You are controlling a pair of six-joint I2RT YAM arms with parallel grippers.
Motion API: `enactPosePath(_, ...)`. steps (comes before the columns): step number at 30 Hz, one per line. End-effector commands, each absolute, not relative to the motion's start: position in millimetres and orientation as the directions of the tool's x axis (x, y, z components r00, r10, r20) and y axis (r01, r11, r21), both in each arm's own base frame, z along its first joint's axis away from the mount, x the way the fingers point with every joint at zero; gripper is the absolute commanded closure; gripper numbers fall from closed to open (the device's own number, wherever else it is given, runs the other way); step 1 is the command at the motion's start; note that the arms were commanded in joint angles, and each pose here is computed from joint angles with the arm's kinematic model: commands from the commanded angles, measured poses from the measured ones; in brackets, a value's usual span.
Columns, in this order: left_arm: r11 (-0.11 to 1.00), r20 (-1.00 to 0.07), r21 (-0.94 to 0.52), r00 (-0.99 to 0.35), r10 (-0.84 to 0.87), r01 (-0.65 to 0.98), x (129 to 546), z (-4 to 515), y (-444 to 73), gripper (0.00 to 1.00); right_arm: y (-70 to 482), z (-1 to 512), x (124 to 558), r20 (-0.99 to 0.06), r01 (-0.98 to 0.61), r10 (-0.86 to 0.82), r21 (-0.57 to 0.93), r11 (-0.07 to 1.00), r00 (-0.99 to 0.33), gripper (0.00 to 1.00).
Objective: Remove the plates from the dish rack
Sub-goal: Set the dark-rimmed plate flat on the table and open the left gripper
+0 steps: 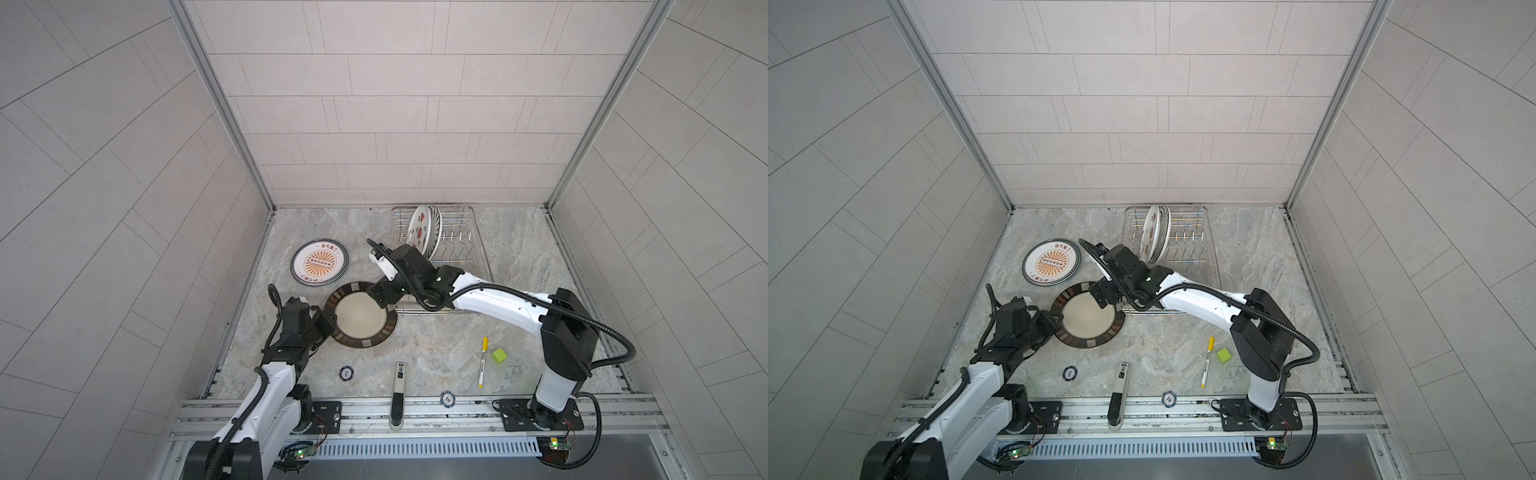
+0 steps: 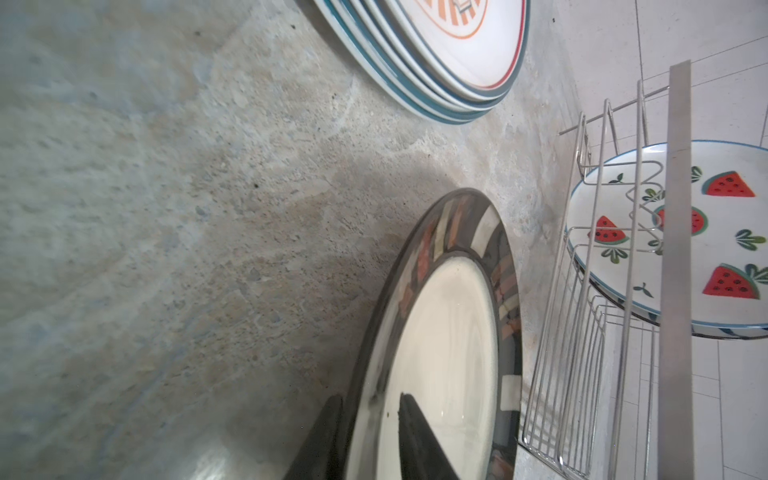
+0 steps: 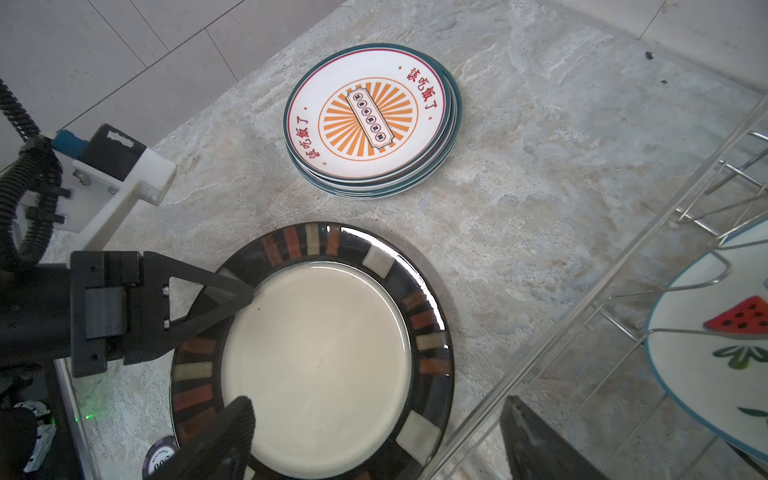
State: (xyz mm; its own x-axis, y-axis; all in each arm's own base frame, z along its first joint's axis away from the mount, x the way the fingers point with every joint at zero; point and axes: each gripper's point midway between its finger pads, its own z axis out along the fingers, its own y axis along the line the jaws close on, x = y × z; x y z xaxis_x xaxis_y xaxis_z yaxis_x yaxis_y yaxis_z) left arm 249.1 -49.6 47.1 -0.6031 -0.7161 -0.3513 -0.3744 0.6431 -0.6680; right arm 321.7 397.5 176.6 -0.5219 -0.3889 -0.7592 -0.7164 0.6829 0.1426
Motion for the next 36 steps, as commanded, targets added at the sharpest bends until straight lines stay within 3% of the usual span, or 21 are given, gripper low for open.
enactPosePath(1,0.662,-0.420,-0.667,-0.562,-0.712,-0.341,263.2,64.8,-43.4,0.71,393.4,196.3,319.3,-0.790,-0.723,-0.375,0.121,0.681,-0.486,0.06)
enactPosePath(13,0.671,-0.445,-0.643,-0.533,-0.720,-0.369,265.1,60.0,-34.3,0.57,386.6,203.4,319.3,-0.801,-0.715,-0.367,0.106,0.691,-0.474,0.06)
enactPosePath(17,0.671,-0.447,-0.641,-0.528,-0.722,-0.373,265.9,58.8,-33.1,0.44,384.1,206.6,318.0,-0.807,-0.713,-0.361,0.103,0.693,-0.467,0.06)
enactPosePath(23,0.673,-0.455,-0.630,-0.518,-0.724,-0.387,265.4,57.7,-29.6,0.42,379.3,209.7,318.2,-0.816,-0.706,-0.352,0.094,0.702,-0.459,0.05)
enactPosePath(30,0.679,-0.499,-0.624,-0.471,-0.728,-0.388,268.5,74.8,-21.0,0.08,362.9,223.1,327.2,-0.861,-0.645,-0.249,0.114,0.756,-0.444,0.01)
enactPosePath(36,0.690,-0.575,-0.626,-0.383,-0.724,-0.364,271.2,108.9,-8.9,0.03,326.9,240.8,338.1,-0.899,-0.550,-0.089,0.182,0.815,-0.429,0.00)
